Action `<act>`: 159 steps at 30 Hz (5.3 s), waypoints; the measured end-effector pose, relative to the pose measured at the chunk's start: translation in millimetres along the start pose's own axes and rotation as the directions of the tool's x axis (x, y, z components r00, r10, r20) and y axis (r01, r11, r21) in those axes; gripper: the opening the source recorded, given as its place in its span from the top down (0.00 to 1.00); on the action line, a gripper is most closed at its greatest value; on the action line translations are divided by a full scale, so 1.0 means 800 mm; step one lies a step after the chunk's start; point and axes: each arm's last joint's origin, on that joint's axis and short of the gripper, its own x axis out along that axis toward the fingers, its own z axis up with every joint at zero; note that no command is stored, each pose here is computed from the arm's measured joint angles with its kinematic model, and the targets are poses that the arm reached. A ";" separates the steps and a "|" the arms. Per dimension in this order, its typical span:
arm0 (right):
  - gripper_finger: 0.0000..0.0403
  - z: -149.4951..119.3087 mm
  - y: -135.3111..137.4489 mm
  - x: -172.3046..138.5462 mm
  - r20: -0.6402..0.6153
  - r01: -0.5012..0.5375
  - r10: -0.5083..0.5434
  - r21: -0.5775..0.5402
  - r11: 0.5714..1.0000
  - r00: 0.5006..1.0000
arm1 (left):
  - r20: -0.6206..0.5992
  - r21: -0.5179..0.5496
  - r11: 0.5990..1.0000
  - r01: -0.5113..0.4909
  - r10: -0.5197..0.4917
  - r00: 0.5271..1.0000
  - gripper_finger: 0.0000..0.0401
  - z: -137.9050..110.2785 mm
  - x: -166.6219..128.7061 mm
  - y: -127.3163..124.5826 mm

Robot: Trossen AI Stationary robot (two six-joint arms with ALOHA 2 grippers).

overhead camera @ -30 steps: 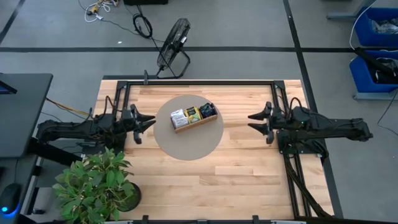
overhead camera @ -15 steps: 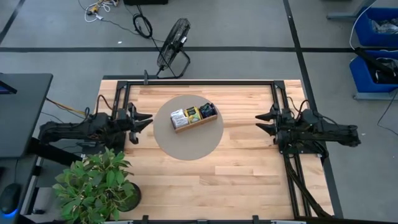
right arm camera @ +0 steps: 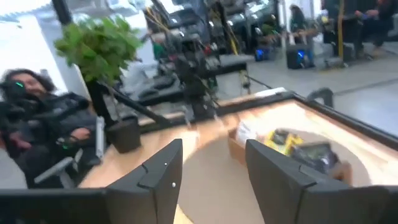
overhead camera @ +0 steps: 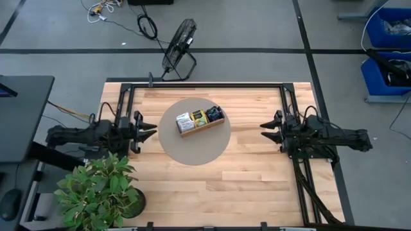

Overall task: Pick & Place Tea
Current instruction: Return to Home Position

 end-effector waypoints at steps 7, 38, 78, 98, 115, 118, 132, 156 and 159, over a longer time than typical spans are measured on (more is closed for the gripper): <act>0.54 -0.017 -0.003 0.005 -0.013 -0.028 0.029 0.015 0.999 1.000 | -0.044 0.013 0.999 0.051 -0.051 0.998 0.74 -0.020 -0.002 -0.004; 0.54 -0.038 -0.007 0.011 -0.019 -0.040 0.039 -0.018 0.999 0.999 | -0.167 0.105 0.987 0.123 -0.105 0.980 0.74 -0.035 -0.005 -0.007; 0.54 -0.038 -0.007 0.011 -0.018 -0.040 0.040 -0.019 0.999 0.999 | -0.170 0.005 0.995 0.104 -0.101 0.980 0.74 -0.035 -0.005 -0.007; 0.54 -0.038 -0.007 0.011 -0.018 -0.040 0.040 -0.019 0.999 0.999 | -0.171 0.005 0.995 0.104 -0.101 0.980 0.74 -0.036 -0.005 -0.007; 0.54 -0.038 -0.007 0.011 -0.018 -0.040 0.039 -0.019 0.999 0.999 | -0.171 0.005 0.995 0.104 -0.102 0.980 0.74 -0.036 -0.005 -0.007; 0.54 -0.038 -0.007 0.011 -0.018 -0.040 0.040 -0.019 0.999 0.999 | -0.171 0.006 0.995 0.104 -0.101 0.980 0.74 -0.036 -0.005 -0.006; 0.54 -0.038 -0.007 0.011 -0.018 -0.040 0.040 -0.019 0.999 0.999 | -0.171 0.006 0.995 0.104 -0.102 0.980 0.74 -0.036 -0.005 -0.007; 0.54 -0.038 -0.007 0.011 -0.018 -0.040 0.040 -0.019 0.999 0.999 | -0.171 0.006 0.995 0.104 -0.101 0.980 0.74 -0.036 -0.005 -0.007; 0.54 -0.038 -0.007 0.011 -0.018 -0.040 0.039 -0.019 0.999 0.999 | -0.171 0.006 0.995 0.104 -0.102 0.980 0.74 -0.036 -0.005 -0.007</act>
